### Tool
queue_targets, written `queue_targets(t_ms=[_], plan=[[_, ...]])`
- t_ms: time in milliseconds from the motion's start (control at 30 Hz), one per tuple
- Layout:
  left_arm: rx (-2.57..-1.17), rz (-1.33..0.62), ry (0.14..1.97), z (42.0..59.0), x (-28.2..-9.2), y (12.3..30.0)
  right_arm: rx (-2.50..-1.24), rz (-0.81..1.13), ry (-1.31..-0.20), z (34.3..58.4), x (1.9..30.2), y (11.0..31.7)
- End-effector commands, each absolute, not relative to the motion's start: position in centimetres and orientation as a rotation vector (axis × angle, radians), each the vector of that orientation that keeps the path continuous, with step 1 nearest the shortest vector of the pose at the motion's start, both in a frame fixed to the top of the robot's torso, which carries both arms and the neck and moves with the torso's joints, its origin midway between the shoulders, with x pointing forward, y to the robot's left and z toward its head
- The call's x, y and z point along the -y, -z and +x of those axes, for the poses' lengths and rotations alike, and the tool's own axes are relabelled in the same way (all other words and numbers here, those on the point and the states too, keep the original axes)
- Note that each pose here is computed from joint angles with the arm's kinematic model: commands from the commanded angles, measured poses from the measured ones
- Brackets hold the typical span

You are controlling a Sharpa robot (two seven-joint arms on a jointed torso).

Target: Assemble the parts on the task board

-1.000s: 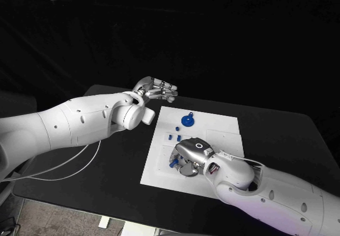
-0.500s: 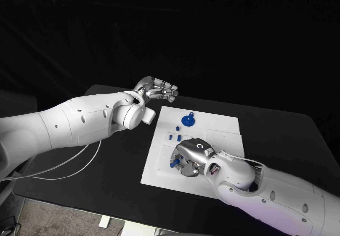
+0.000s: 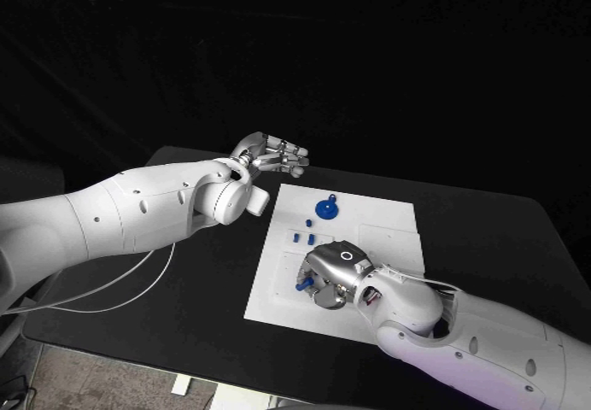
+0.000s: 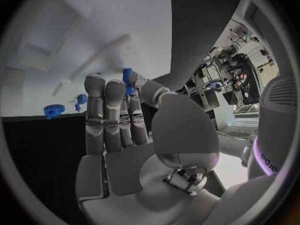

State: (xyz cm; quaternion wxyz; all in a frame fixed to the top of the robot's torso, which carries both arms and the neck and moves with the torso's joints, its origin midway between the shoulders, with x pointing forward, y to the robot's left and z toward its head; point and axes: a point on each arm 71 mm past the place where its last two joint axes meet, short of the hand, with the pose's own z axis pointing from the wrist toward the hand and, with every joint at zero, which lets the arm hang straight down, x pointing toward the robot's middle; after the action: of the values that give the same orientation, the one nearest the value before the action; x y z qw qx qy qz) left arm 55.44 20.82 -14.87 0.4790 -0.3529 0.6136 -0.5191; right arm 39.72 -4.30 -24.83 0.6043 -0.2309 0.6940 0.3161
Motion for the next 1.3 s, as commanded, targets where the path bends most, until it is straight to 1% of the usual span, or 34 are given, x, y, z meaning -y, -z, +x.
queue_targets(t_ms=[33,600,933,1300], plan=[[-1.501,-0.859,1.285,55.4,-20.7,14.7,-1.615,-0.563,-0.686,39.6,4.4,25.0],[-1.503,-0.859,1.285,55.4,-20.6,14.7,-1.639,-0.597,-0.686,39.3,3.5,25.0],[-1.506,-0.859,1.287,55.4,-20.4,14.8,-1.629,-0.600,-0.719,39.2,2.3,24.8],[-1.510,-0.859,1.288,55.4,-20.4,14.8,-1.635,-0.595,-0.732,39.2,2.2,24.8]])
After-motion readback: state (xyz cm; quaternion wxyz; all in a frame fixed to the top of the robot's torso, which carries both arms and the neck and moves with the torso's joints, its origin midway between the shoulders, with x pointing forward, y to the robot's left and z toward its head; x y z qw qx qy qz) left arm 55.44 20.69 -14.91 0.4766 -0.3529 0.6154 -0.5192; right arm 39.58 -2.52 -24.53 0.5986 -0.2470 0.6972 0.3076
